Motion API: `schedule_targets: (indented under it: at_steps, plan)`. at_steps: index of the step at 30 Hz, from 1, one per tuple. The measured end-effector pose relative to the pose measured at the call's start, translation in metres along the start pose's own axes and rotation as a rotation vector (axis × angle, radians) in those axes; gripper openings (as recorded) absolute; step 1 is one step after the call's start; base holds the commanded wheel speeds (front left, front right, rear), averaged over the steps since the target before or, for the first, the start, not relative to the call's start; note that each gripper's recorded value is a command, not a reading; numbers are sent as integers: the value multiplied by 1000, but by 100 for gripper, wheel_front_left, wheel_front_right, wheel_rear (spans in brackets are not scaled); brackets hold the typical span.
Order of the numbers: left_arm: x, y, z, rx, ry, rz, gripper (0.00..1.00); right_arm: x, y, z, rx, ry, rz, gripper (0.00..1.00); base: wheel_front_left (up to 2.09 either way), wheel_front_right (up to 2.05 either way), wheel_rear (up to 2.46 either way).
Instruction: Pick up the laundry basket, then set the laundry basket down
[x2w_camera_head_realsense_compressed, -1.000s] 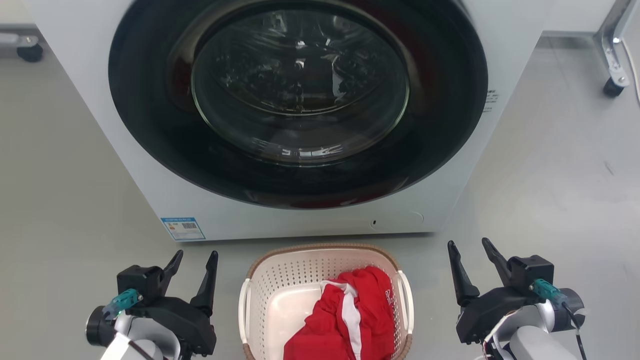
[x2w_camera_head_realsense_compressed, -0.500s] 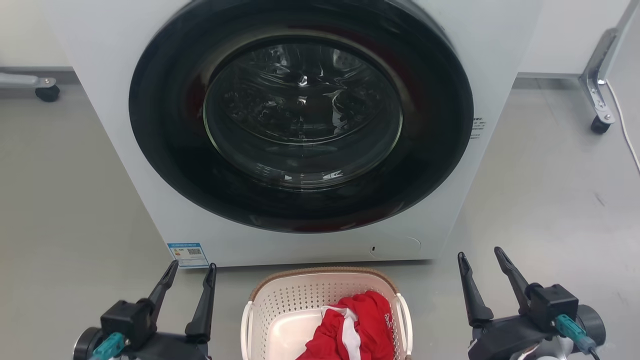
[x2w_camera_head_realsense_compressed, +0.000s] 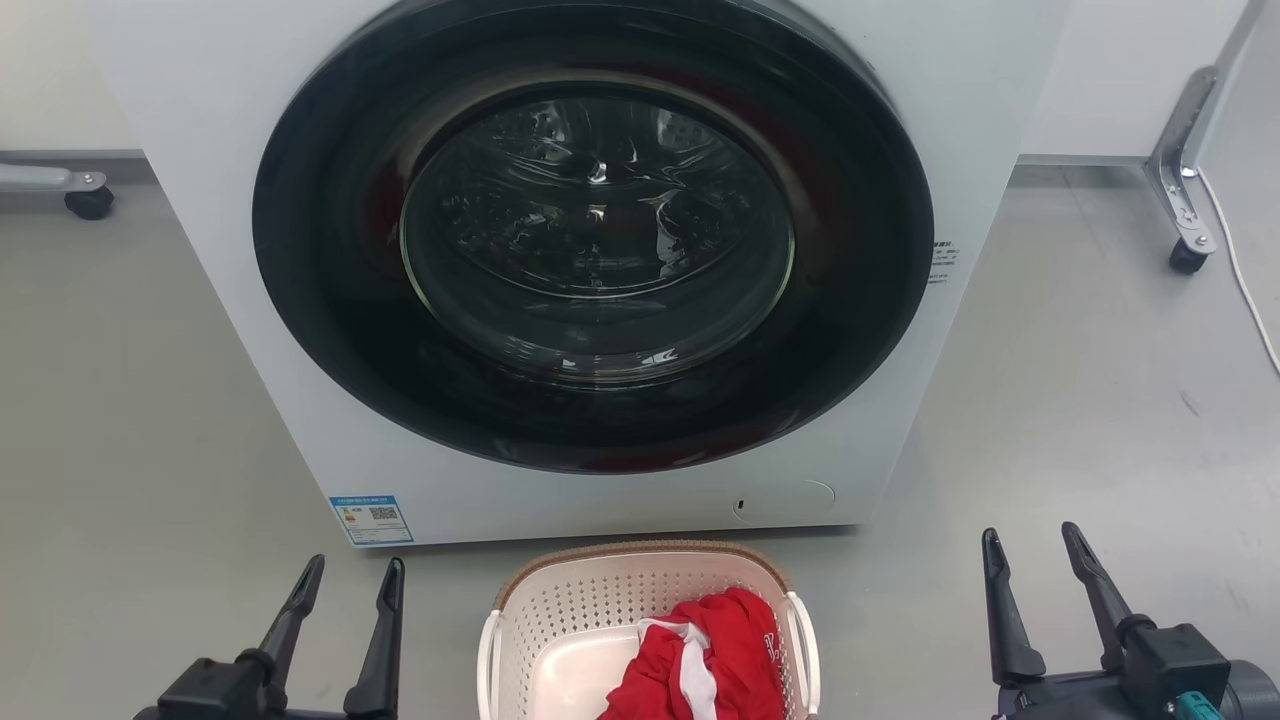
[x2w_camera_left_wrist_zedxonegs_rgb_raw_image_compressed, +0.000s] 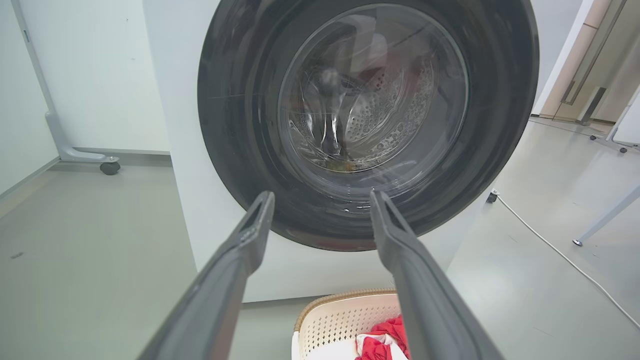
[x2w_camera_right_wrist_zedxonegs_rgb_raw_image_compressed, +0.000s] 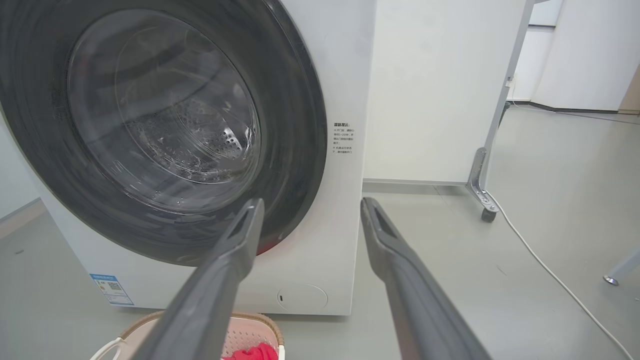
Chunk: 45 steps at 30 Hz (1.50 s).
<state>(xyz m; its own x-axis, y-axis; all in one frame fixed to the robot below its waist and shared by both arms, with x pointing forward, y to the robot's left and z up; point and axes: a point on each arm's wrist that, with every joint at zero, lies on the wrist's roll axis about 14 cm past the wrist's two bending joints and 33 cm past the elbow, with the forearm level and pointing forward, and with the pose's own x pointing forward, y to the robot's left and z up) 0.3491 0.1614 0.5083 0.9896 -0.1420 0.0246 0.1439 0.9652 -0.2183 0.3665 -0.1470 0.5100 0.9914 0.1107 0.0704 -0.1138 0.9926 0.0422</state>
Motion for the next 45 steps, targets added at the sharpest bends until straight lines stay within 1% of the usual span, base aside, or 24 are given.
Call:
schedule_targets:
  at_steps: [11, 15, 23, 32, 33, 38, 40, 45]
  plan:
    - [-5, 6, 3, 16, -27, 42, 100, -5, 6, 15, -18, -49, -5, 100, 0, 0, 0]
    - [-8, 6, 2, 34, -25, 50, 100, -6, 7, 15, -18, -38, -10, 100, 0, 0, 0]
    - [-12, 8, -6, 29, 12, 71, 100, -9, 6, 10, -16, -1, -20, 100, 0, 0, 0]
    - [-12, 8, -4, 23, 20, 84, 100, -8, 4, 15, -30, 4, -30, 100, 0, 0, 0]
    - [-12, 8, -4, 24, 19, 84, 0, -8, 4, 15, -29, 5, -31, 0, 0, 0, 0]
    - [-19, 7, -25, 4, 79, 99, 0, -16, 6, -7, -19, 75, -33, 0, 0, 0, 0]
    - [-19, 9, -26, -14, 86, 104, 0, -16, 5, -8, -12, 79, -38, 0, 0, 0, 0]
    - [-18, 13, -28, -62, 98, 120, 0, -16, -1, -12, 46, 101, -58, 0, 0, 0, 0]
